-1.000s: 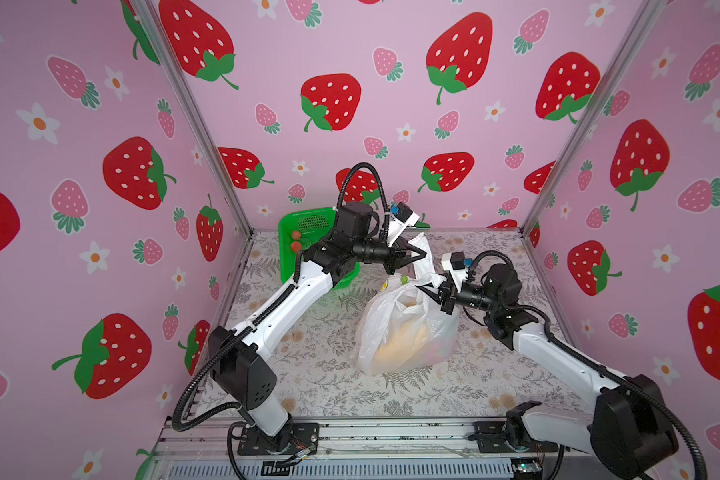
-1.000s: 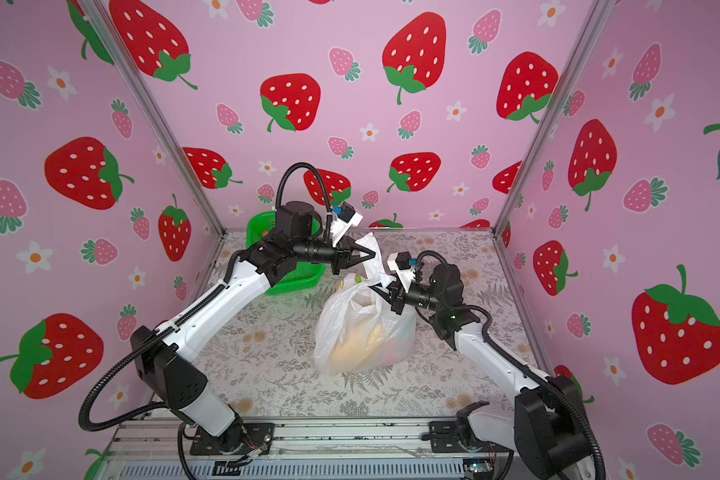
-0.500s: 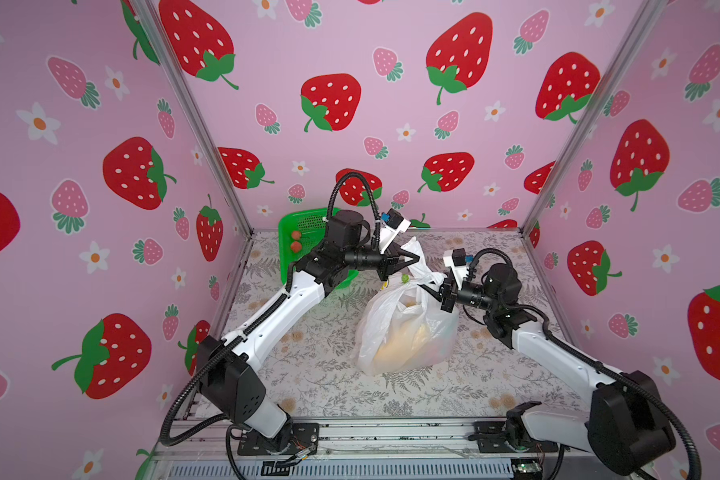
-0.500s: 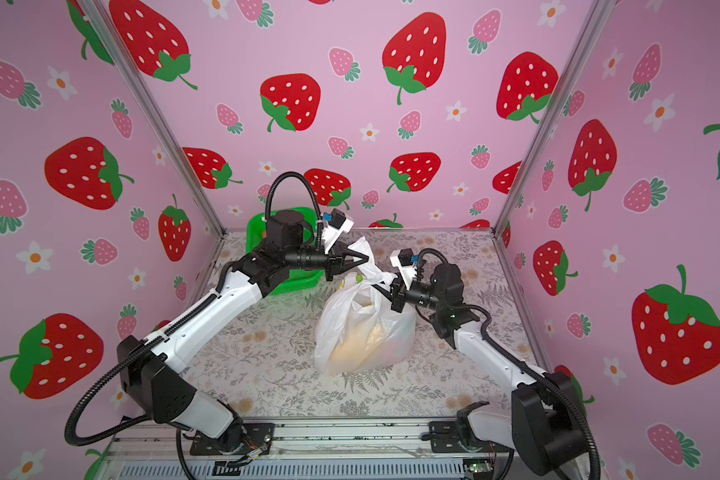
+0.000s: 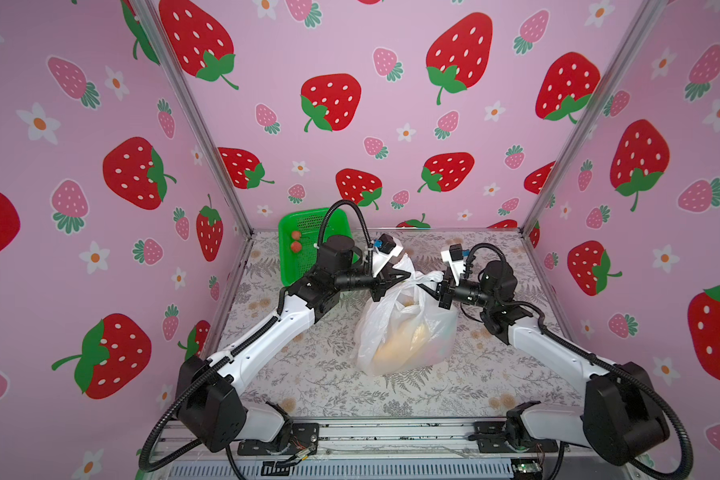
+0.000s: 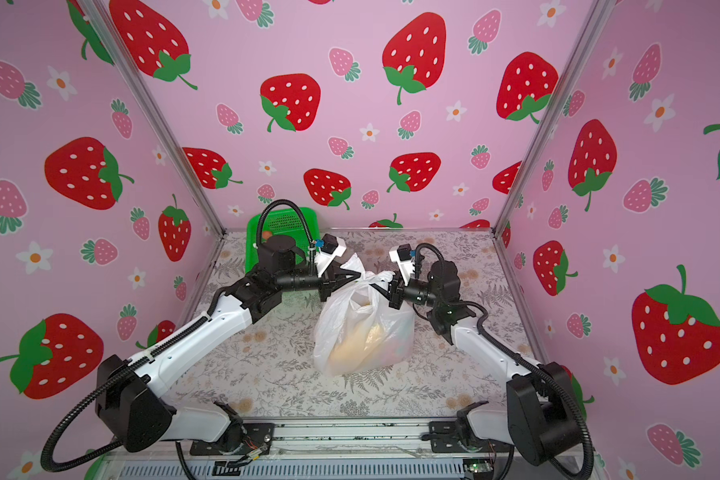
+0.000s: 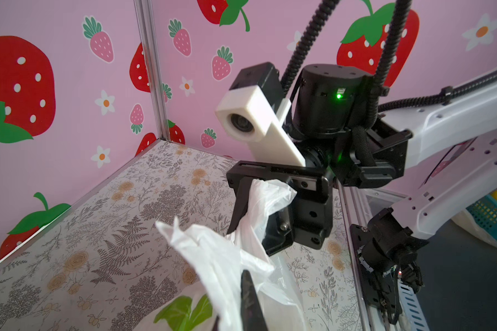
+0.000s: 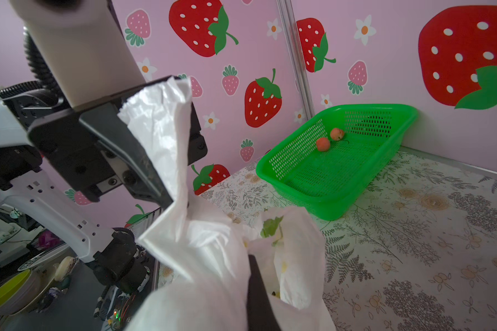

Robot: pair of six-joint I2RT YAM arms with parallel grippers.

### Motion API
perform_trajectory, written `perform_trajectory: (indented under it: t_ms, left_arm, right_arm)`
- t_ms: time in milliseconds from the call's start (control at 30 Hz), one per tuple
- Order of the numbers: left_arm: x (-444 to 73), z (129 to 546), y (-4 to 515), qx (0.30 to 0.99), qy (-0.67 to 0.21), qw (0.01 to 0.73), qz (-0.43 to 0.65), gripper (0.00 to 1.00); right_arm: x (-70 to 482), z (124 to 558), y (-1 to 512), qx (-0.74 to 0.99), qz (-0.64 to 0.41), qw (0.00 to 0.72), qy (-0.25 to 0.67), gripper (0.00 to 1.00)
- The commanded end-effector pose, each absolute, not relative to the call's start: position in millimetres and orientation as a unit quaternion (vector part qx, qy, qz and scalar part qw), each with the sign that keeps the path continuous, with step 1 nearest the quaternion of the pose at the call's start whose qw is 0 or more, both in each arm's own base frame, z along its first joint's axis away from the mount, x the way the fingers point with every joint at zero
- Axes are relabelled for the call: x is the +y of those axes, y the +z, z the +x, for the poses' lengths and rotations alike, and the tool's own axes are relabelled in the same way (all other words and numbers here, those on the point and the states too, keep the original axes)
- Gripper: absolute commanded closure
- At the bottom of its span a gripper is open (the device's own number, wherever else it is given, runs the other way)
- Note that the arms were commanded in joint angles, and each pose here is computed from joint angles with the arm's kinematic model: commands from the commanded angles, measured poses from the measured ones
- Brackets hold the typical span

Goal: Place the fake fruits into the plastic bag and tie a complex knot

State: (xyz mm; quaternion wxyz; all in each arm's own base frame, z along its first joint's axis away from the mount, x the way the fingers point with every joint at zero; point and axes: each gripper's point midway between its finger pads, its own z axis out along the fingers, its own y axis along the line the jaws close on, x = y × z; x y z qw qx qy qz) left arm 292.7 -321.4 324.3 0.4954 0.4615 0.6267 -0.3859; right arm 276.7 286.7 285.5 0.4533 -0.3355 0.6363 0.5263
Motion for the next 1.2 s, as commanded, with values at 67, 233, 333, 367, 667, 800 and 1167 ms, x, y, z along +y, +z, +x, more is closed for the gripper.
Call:
perform_trajectory:
  t_ms: [67, 233, 333, 367, 667, 800, 1167]
  left_arm:
    - [-320, 287, 320, 0.595, -0.324, 0.545, 0.494, 0.96]
    - [-324, 287, 303, 0.599, -0.299, 0.550, 0.499, 0.96]
    - [-328, 286, 293, 0.594, -0.289, 0.550, 0.510, 0.88]
    - [-329, 285, 289, 0.593, -0.285, 0.550, 0.514, 0.87]
    - [-334, 281, 278, 0.574, -0.262, 0.555, 0.543, 0.90]
    - [-333, 285, 276, 0.578, -0.239, 0.560, 0.544, 1.00]
    - [-331, 288, 267, 0.579, -0.201, 0.561, 0.557, 1.00]
  right_arm:
    - [284, 295, 288, 0.665, -0.301, 0.441, 0.522, 0.91]
    - [284, 298, 284, 0.673, -0.300, 0.437, 0.516, 0.87]
    - [285, 299, 283, 0.675, -0.301, 0.433, 0.516, 0.87]
    - [285, 299, 282, 0.676, -0.302, 0.432, 0.516, 0.87]
    - [285, 300, 273, 0.685, -0.321, 0.427, 0.495, 0.78]
    - [282, 301, 273, 0.689, -0.323, 0.429, 0.487, 0.75]
    - [267, 298, 274, 0.697, -0.336, 0.441, 0.454, 0.57]
